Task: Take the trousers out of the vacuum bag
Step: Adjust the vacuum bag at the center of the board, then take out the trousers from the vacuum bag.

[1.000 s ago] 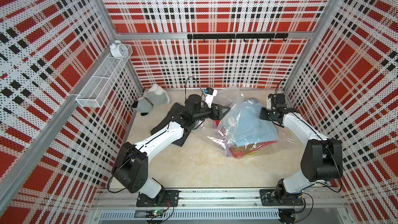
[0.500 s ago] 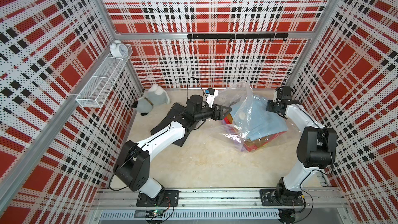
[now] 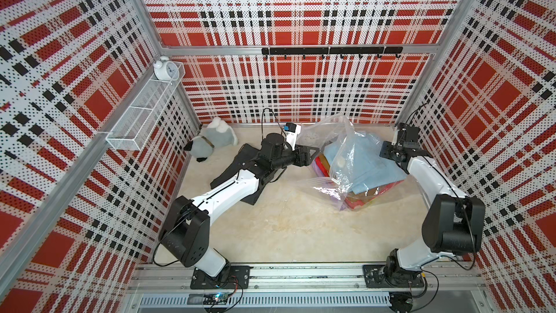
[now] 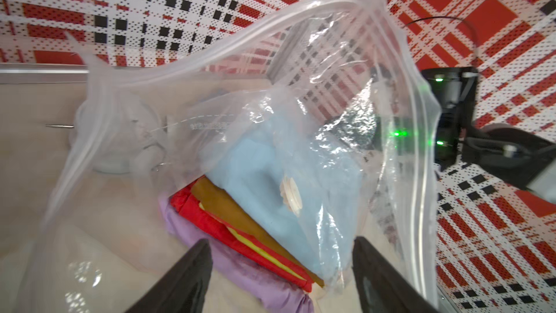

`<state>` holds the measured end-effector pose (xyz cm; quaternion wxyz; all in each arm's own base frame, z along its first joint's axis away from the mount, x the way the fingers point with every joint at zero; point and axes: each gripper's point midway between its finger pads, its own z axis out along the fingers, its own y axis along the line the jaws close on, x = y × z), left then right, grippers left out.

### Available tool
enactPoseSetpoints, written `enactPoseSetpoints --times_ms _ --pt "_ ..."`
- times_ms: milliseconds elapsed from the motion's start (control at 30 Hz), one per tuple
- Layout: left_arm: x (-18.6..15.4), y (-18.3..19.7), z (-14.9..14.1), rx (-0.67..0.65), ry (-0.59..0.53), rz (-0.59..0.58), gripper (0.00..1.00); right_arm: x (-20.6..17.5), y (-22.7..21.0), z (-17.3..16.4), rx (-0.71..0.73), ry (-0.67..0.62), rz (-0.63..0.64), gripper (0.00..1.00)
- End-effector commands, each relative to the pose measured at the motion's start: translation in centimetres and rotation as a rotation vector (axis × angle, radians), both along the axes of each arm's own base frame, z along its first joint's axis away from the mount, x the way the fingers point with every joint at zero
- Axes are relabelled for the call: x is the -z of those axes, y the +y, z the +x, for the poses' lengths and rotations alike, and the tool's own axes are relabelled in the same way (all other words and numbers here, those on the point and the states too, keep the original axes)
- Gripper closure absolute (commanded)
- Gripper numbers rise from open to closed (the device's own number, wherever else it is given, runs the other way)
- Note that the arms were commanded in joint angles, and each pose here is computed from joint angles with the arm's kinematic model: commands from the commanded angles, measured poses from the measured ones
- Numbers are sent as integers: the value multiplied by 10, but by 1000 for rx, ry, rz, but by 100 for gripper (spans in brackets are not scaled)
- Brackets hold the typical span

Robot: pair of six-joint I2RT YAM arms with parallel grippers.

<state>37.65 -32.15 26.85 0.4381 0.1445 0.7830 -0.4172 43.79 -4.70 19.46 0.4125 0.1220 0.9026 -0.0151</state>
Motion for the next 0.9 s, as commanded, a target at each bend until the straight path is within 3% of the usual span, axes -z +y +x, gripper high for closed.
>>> enactPoseSetpoints --times_ms 0,233,400,633,867 --pt "7 17 14 -85 -10 61 24 -38 48 -18 -125 -47 -37 44" --pt "8 43 15 -141 -24 68 22 -138 119 -50 -280 -207 -15 33" --pt "4 54 12 -158 -39 55 22 -180 172 -54 -402 -257 -41 30" --pt "-8 62 4 -172 -68 37 22 -178 218 -41 -491 -217 -85 30" --pt "-16 64 0 -170 -90 31 22 -142 196 -25 -361 -115 -232 31"
